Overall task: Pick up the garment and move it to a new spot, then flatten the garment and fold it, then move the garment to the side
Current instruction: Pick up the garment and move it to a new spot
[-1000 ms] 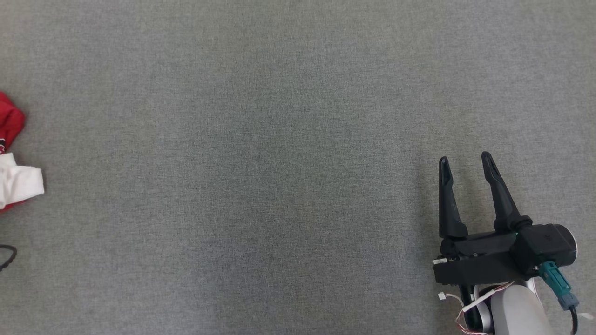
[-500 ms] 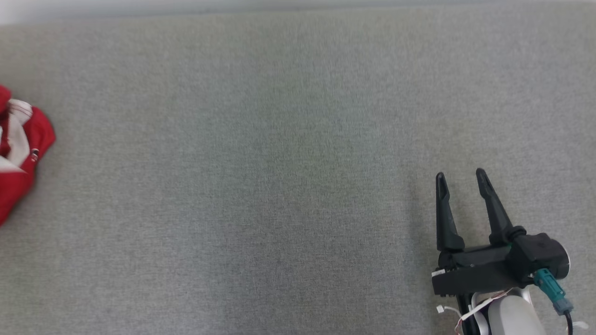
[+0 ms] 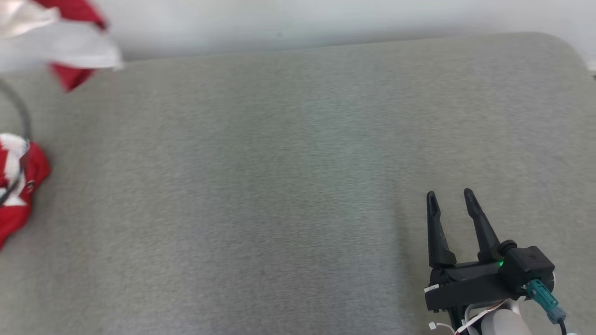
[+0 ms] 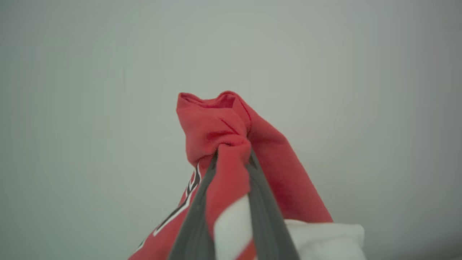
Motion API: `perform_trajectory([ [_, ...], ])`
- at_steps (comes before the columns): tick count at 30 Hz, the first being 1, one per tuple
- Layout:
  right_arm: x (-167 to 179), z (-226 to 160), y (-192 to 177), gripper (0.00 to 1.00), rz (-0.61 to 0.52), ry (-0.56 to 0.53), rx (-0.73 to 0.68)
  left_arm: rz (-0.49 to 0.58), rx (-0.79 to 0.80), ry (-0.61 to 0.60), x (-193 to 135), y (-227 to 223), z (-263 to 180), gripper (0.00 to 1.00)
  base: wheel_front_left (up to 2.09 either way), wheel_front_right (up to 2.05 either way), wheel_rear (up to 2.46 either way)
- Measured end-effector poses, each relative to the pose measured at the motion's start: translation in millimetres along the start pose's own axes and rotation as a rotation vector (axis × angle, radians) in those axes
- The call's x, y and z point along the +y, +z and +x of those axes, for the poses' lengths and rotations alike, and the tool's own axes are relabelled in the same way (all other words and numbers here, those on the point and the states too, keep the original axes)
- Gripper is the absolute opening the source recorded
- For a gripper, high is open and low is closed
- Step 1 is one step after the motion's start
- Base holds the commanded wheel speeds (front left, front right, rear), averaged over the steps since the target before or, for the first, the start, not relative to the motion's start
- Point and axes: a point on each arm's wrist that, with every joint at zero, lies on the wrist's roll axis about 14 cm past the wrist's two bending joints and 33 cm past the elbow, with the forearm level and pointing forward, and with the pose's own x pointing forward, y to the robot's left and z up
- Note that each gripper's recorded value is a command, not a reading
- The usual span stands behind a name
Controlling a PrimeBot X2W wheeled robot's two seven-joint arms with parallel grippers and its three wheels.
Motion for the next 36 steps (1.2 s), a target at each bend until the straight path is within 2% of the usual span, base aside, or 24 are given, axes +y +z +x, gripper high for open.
perform_trajectory([
  [6,-22.9,-16.9,6.2,1.00,0.009,-0.072,-0.006,-0.089,-0.130,-0.213,-101.5,52.4,20.7,0.00,0.00,0.00,0.00],
  [13,-53.2,-43.2,13.3,1.00,0.008,-0.173,-0.012,-0.234,-0.180,-0.469,-226.7,77.3,14.1,0.00,0.00,0.00,0.00],
  [16,-64.9,-55.0,15.5,1.00,0.005,-0.214,-0.013,-0.313,-0.176,-0.574,-277.0,81.3,1.4,0.00,0.00,0.00,0.00],
  [20,-78.1,-68.1,18.9,1.00,0.000,-0.262,-0.016,-0.389,-0.119,-0.663,-323.3,62.3,-18.0,0.00,0.00,0.00,0.00],
  [23,-85.7,-75.6,18.7,1.00,-0.006,-0.290,-0.010,-0.450,-0.041,-0.687,-345.1,34.2,-32.6,0.00,0.00,0.00,0.00],
  [26,-89.3,-77.2,14.4,1.00,-0.010,-0.303,0.005,-0.490,0.121,-0.676,-358.1,-30.1,-58.4,0.00,0.00,0.00,0.00],
  [33,-81.8,-68.6,3.7,1.00,-0.003,-0.275,0.033,-0.478,0.393,-0.583,-338.5,-138.2,-113.5,0.00,0.00,0.00,0.00],
  [36,-78.4,-65.5,1.3,1.00,-0.004,-0.262,0.039,-0.470,0.469,-0.558,-330.9,-164.3,-133.8,0.00,0.00,0.00,0.00],
])
